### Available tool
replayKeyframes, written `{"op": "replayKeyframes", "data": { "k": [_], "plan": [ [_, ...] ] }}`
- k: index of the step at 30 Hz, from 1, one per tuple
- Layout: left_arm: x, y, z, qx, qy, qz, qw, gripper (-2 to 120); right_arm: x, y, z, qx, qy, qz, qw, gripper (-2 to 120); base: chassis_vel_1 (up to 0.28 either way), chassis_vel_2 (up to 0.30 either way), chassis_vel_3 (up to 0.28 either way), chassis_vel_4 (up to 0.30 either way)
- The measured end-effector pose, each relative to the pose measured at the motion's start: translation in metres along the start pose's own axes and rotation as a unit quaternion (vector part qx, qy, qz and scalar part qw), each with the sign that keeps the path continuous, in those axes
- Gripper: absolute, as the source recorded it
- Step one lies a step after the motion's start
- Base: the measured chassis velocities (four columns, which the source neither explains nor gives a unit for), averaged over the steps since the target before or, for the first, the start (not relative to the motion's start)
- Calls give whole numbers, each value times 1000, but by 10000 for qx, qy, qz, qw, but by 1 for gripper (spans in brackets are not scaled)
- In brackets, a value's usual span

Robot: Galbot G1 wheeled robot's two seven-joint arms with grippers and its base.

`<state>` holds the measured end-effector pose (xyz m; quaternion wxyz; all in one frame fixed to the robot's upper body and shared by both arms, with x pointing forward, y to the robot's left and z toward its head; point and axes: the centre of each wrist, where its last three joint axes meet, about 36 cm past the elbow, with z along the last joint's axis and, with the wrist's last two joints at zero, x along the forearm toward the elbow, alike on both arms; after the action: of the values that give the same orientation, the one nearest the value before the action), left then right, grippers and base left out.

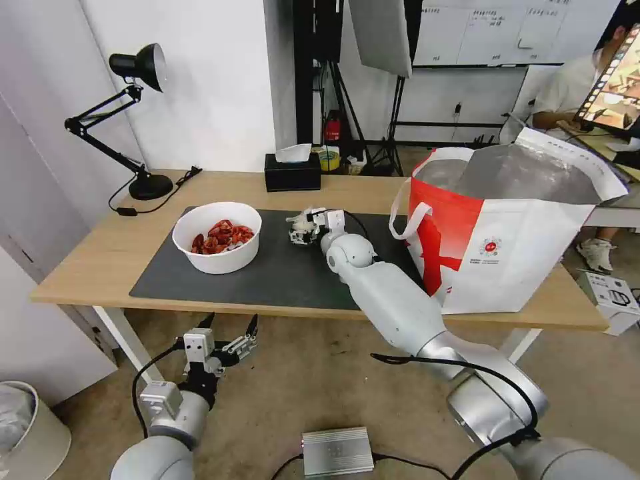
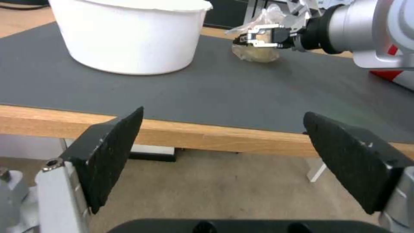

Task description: Pick up the trash from the table and place it into the takeout bag.

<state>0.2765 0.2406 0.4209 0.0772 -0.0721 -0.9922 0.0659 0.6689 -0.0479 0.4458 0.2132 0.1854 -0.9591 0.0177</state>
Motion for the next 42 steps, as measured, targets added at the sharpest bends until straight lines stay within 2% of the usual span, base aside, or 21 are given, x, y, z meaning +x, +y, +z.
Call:
{"op": "replayKeyframes", "data": {
  "k": [2,9,10,12,14,17,18,20,21,24,28,35,42],
  "plan": [
    [0,0,0,-1,0,-1,10000,100,-1,1,0,5,3,-5,10000,97,0,0,0,0],
    [-1,0,0,-5,-12,-3,10000,100,-3,4,5,-8,52,-5,10000,71,0,0,0,0],
    [-1,0,0,-5,-12,-3,10000,100,-3,4,5,-8,52,-5,10000,71,0,0,0,0],
    [-1,2,-1,-15,-24,-3,10000,100,-3,2,7,-41,63,15,10000,59,0,0,0,0],
    [-2,2,-1,-20,-28,-3,10000,100,-3,2,8,-53,61,19,10000,55,0,0,0,0],
    [-1,2,-2,-27,-37,4,10000,100,2,-1,8,-82,49,44,9999,40,0,0,0,0],
    [-1,2,-2,-27,-37,4,10000,100,2,-1,8,-82,49,44,9999,40,0,0,0,0],
    [-1,2,-2,-27,-38,8,10000,100,10,-5,9,-81,28,72,9999,28,0,0,0,0],
    [-1,2,-2,-27,-38,8,10000,100,10,-5,9,-81,28,72,9999,28,0,0,0,0],
    [1,1,-3,-21,-38,10,10000,100,20,-9,9,-51,-37,118,9999,16,0,0,0,0],
    [2,1,-5,-20,-53,17,10000,100,36,-15,13,156,-149,330,9992,8,0,0,0,0],
    [3,2,-6,-52,-62,15,10000,100,71,-23,20,454,-412,606,9963,7,0,0,0,0],
    [5,0,-6,-18,-57,10,10000,100,115,-17,28,550,-627,568,9949,7,0,0,0,0]
  ]
}}
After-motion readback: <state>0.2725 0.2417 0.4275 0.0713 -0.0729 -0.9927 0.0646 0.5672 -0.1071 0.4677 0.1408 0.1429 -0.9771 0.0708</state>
